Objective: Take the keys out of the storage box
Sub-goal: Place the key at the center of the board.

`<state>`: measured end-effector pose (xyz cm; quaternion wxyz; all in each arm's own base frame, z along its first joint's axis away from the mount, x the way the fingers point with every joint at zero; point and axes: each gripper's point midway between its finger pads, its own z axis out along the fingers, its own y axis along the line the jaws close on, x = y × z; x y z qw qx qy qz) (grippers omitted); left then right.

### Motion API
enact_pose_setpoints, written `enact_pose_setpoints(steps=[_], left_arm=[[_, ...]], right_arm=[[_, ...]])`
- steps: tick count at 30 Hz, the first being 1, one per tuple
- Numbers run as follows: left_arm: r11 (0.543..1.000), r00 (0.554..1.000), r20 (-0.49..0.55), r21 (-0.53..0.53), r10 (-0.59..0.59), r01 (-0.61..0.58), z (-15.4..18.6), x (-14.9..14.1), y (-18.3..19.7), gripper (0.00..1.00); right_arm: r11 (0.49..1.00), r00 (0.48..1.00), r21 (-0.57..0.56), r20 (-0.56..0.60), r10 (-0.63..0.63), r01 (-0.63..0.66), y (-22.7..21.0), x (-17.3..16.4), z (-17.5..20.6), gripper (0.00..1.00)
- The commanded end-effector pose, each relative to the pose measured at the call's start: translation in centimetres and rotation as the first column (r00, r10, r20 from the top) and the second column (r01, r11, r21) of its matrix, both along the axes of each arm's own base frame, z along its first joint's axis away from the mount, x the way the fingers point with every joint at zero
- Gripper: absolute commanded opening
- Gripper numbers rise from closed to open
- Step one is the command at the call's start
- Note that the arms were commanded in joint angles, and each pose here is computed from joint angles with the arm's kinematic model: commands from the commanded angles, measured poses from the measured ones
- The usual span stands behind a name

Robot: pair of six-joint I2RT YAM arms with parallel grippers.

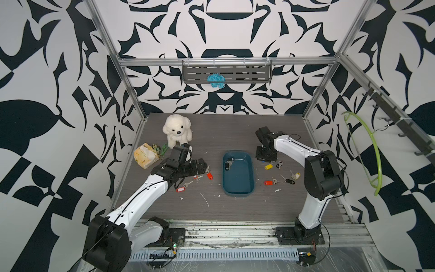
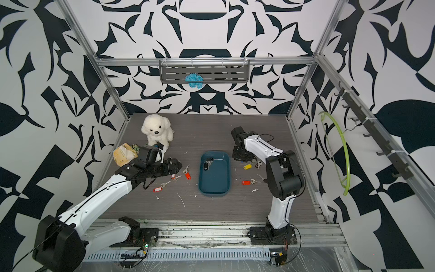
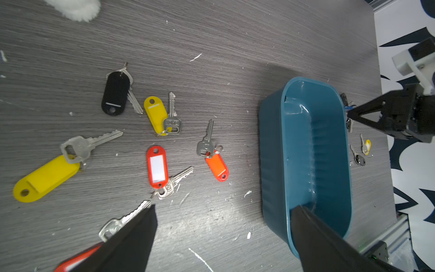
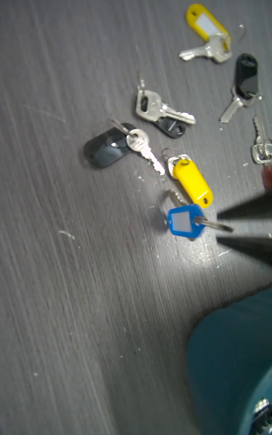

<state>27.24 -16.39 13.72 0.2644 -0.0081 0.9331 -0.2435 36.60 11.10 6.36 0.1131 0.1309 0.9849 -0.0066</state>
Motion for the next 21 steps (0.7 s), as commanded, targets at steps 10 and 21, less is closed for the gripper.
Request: enact_pose_setpoints(steps=[10, 21], left_arm=[[0.999, 1.000, -0.009, 0.037, -0.024, 0.024, 0.3, -0.2, -0.4, 0.96], [0.965, 0.990, 0.021, 0.227, -0.138, 0.130, 3.7, 0.4, -7.3, 0.94]], right_arm=[[1.000, 0.986, -0.010, 0.167, -0.017, 0.019, -2.6, -0.8, 6.7, 0.50], [0.998, 0.920, -0.058, 0.392, 0.027, -0.005, -6.7, -6.6, 13.4, 0.40]])
